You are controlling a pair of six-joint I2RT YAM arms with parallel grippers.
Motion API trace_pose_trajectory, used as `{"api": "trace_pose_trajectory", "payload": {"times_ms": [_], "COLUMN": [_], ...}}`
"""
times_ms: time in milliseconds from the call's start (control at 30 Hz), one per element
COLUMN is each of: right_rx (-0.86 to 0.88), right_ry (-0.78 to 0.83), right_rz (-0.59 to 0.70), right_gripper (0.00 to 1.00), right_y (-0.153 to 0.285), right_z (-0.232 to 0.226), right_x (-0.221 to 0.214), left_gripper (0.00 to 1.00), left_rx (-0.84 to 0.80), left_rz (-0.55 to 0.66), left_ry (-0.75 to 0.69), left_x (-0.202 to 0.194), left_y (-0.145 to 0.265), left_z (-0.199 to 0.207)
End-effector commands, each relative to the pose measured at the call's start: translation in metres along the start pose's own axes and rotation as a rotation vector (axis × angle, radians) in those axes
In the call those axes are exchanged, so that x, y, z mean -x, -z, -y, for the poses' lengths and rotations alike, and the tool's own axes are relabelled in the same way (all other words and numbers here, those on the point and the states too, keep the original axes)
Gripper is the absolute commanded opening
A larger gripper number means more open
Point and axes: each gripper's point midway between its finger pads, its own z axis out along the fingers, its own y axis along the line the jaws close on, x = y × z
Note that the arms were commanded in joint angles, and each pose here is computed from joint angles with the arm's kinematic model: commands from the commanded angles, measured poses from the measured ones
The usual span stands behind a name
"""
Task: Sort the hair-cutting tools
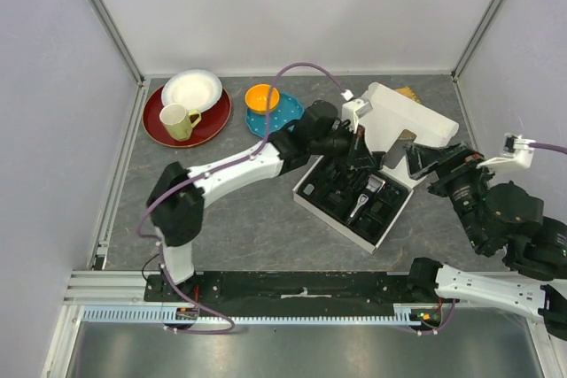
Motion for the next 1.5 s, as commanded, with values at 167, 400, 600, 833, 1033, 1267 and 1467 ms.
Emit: {"api": "trace_pose_trajectory", "payload": {"times_ms": [167,400,600,833,1033,1267,1467], "right_rx": [-0.041,-0.056,-0.072,-0.081,-0.082,-0.085,-0.09], "right_ry": [0.175,0.179,0.167,0.161,0.143,0.139,0.141], "right_rz": [-0.141,-0.159,-0.165,-0.177,-0.17,-0.171,-0.177], "right_gripper": [0.91,0.91,0.9,0.89,0.89,0.88,0.88], "right_y": [-0.008,-0.008,-0.008,-0.006,-0.004,-0.003,-0.004], "right_z": [0.005,0.012,0.018,0.023,0.026,0.027,0.028], "right_x": [-0.046,-0.056,-0.063,-0.066,-0.062,-0.062,-0.066], "left_gripper": [0.02,0.02,0.02,0.02,0.02,0.02,0.02], "left_rx": [-0.228,-0.265,-0.282,-0.292,-0.274,-0.237,-0.216], "left_rz": [-0.383,-0.423,-0.393,-0.404,-0.435,-0.461,-0.487], "left_ry": [0.223,0.27,0.296,0.319,0.322,0.302,0.303], "left_x": [-0.064,-0.08,-0.08,-0.085,-0.097,-0.108,-0.115], "left_y": [-0.041,-0.065,-0.081,-0.097,-0.103,-0.111,-0.116], "left_z": [-0.011,-0.021,-0.026,-0.034,-0.041,-0.052,-0.06]}}
